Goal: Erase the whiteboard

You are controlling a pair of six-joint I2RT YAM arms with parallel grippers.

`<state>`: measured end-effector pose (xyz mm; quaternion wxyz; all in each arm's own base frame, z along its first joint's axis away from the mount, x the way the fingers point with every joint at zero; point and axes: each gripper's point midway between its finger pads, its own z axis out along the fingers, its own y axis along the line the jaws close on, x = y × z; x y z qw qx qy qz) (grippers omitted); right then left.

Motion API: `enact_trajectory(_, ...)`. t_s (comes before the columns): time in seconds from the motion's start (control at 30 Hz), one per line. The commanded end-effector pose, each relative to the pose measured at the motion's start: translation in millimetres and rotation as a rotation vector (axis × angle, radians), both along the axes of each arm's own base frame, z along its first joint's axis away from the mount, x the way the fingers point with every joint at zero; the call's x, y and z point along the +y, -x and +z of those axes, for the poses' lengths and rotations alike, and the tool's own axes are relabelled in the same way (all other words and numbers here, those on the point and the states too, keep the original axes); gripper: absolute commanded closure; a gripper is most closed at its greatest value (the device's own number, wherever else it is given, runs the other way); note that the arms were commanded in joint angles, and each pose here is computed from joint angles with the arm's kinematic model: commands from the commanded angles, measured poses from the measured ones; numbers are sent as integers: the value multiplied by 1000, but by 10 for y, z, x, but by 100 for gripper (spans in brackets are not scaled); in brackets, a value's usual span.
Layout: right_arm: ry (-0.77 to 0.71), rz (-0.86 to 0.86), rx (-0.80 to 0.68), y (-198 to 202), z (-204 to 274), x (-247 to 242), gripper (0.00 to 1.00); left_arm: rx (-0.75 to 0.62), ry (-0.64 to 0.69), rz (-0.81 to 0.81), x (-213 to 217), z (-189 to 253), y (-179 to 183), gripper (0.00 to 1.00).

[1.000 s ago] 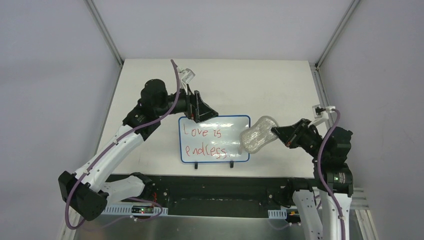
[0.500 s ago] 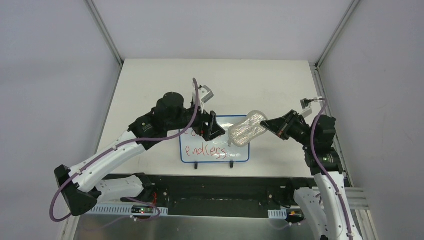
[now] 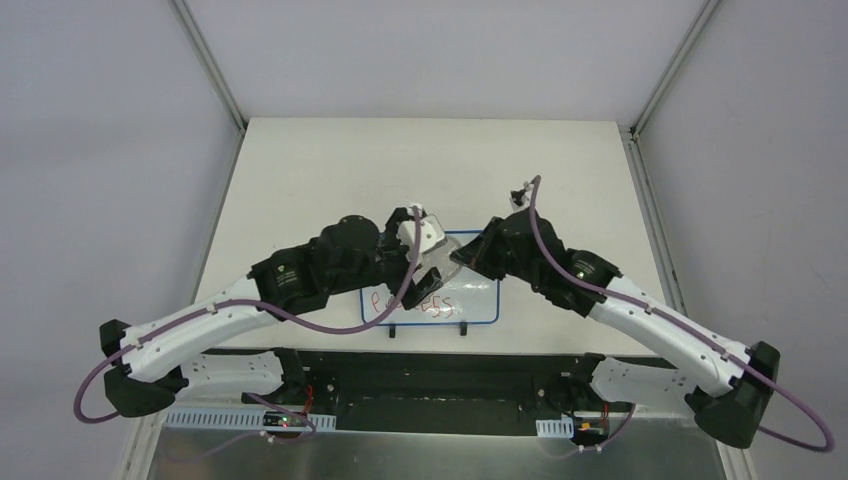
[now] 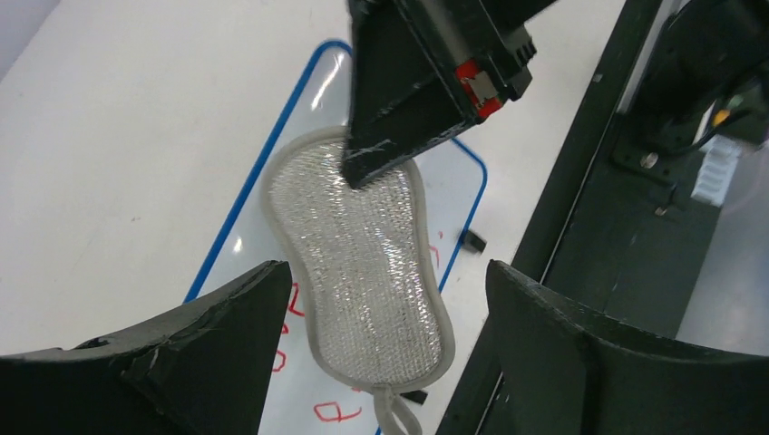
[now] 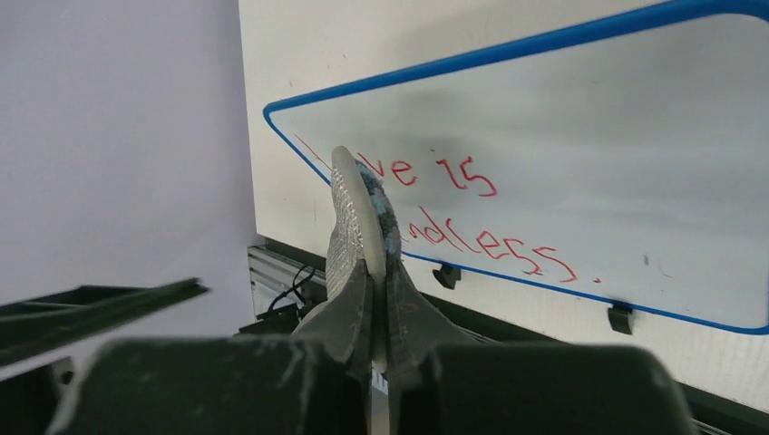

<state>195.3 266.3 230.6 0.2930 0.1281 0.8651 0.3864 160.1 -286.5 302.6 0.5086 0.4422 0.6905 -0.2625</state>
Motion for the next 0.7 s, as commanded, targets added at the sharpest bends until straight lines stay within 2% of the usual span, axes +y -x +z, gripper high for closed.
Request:
enact_trajectory(0.0, 29, -171, -94, -255, 339, 63, 100, -73, -195, 21, 52, -151, -58, 22)
enact_trajectory(0.13, 8, -181, -109, -226, 405, 99, 100, -90, -196, 87, 99, -129, -129, 28)
enact_trajectory(0.23, -53, -185, -119, -190, 471, 82, 100, -79, -180, 70, 69, -134, -95, 31)
enact_trajectory(0.5, -106, -169, -117, -124, 534, 142, 100, -57, -246, 100, -10, -331, -183, 33)
enact_trajectory(0.67, -110, -146, -109, -100, 504, 228, 100, -98, -267, 186, 87, -314, -318, 42)
